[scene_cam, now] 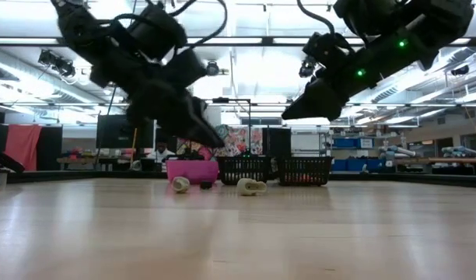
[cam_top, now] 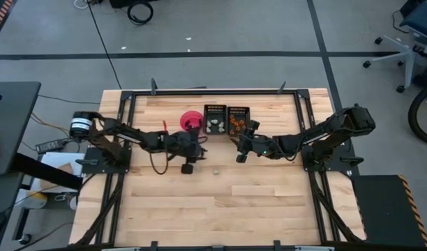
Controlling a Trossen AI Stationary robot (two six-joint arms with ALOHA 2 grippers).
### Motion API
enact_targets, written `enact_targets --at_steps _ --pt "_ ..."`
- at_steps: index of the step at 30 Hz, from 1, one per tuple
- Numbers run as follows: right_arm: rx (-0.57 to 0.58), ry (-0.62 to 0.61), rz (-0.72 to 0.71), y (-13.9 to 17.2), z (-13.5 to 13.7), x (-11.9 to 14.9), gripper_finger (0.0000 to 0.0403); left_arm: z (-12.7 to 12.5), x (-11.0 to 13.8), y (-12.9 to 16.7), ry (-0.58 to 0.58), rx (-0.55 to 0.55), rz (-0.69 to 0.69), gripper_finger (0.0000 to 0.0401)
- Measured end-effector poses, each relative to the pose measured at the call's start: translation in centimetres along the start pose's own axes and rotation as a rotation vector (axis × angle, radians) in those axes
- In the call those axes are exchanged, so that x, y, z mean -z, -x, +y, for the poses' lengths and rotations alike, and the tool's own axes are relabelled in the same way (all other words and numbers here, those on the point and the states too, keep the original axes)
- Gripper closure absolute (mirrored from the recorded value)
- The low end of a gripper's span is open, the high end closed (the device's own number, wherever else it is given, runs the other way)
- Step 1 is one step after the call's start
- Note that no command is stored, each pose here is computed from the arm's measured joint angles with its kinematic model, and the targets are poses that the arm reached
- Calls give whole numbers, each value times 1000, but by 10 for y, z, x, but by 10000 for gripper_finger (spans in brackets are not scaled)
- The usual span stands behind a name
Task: Sort Halloween decoration
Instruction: Put the black skeleton toy into the red bowl
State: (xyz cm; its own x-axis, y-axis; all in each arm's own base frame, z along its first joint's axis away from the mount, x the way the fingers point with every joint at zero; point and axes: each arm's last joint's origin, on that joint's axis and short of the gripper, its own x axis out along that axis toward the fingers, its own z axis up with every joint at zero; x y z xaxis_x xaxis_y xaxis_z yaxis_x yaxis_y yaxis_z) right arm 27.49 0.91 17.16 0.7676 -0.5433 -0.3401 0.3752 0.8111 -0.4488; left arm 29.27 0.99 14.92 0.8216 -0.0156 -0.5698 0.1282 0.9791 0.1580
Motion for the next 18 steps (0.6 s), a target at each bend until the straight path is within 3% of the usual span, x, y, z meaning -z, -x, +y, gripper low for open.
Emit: enact_targets --at_steps 5,8,18 --pt "-50 -17 -47 -4 5 -2 241 -4 21 -1 80 8 73 280" --pt "-77 -10 -59 -6 7 -1 241 -3 22 -4 105 -31 74 276" --pt "-107 -7 -65 -6 8 -1 241 -4 37 -27 114 -77 76 215"
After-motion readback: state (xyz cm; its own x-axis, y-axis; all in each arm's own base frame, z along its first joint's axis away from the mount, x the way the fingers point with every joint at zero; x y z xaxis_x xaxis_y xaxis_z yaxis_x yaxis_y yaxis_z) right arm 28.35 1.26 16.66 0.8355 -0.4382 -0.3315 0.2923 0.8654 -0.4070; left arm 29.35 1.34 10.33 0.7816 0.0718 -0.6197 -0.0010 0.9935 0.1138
